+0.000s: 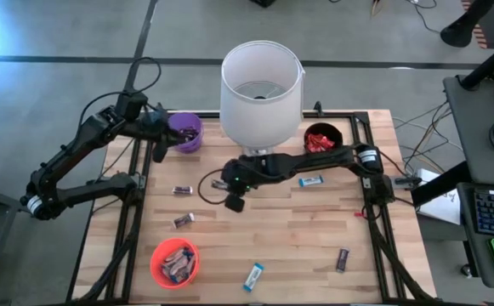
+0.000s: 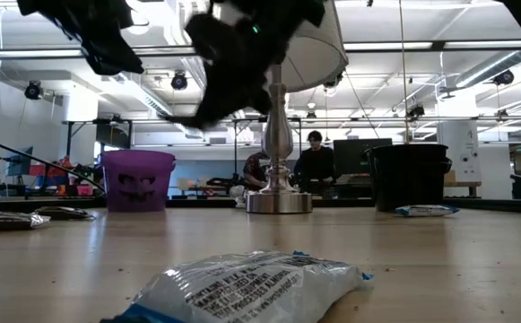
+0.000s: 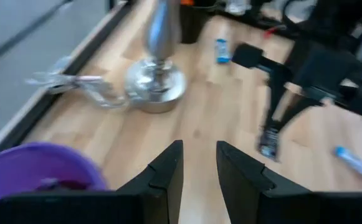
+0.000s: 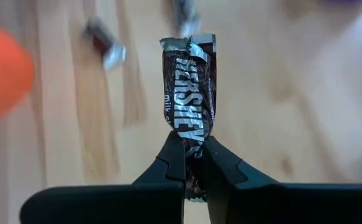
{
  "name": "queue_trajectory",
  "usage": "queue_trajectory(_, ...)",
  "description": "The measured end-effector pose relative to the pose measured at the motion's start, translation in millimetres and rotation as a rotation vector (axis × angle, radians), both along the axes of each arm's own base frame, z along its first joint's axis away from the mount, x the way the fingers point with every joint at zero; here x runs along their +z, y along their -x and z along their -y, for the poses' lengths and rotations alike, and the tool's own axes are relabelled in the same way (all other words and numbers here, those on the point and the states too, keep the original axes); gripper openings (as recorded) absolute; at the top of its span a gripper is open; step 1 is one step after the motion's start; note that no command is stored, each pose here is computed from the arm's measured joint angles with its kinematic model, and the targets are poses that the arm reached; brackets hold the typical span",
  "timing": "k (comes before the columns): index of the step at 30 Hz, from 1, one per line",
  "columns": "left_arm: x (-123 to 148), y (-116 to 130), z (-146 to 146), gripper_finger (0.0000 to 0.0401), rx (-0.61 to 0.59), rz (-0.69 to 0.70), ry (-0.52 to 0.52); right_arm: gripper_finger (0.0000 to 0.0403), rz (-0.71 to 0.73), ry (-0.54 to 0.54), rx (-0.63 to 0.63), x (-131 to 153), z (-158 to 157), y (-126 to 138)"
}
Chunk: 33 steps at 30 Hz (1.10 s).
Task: Organize candy in baskets
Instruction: Put the brown chocolate bar into the purple bucket
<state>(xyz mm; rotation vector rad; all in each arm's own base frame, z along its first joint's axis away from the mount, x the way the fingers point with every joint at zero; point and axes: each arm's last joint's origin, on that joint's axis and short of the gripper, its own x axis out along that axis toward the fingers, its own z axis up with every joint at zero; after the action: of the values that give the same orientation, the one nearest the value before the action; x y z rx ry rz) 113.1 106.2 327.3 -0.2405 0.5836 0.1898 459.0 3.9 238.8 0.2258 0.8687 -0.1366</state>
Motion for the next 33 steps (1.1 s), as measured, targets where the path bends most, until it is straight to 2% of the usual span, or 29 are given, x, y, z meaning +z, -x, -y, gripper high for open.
queue_trajectory(4,0.0,-0.3,3.1,0.0078,-0.066,0.038,0.058,0.0013,0.111,0.063,-0.048,33.8,-2.9,-8.9)
queue_trajectory(8,1.2,0.9,5.3,0.0092,-0.068,0.045,0.105,0.0013,0.207,0.08,-0.076,64.3,-1.4,-13.5)
queue_trajectory(11,6.9,2.3,7.3,0.0111,-0.075,0.053,0.105,0.0013,0.238,0.144,-0.126,76.7,1.8,-14.3)
queue_trajectory(14,10.9,2.2,9.3,0.013,-0.126,0.094,0.131,0.0013,0.276,0.153,-0.137,86.9,7.0,-15.4)
queue_trajectory(18,15.0,1.1,13.9,0.0148,-0.275,0.195,0.221,0.0013,0.293,0.147,-0.149,89.1,10.0,-17.5)
queue_trajectory(33,14.9,1.3,13.4,0.015,-0.251,0.182,0.215,0.0013,0.312,0.09,-0.104,85.6,-10.8,-19.1)
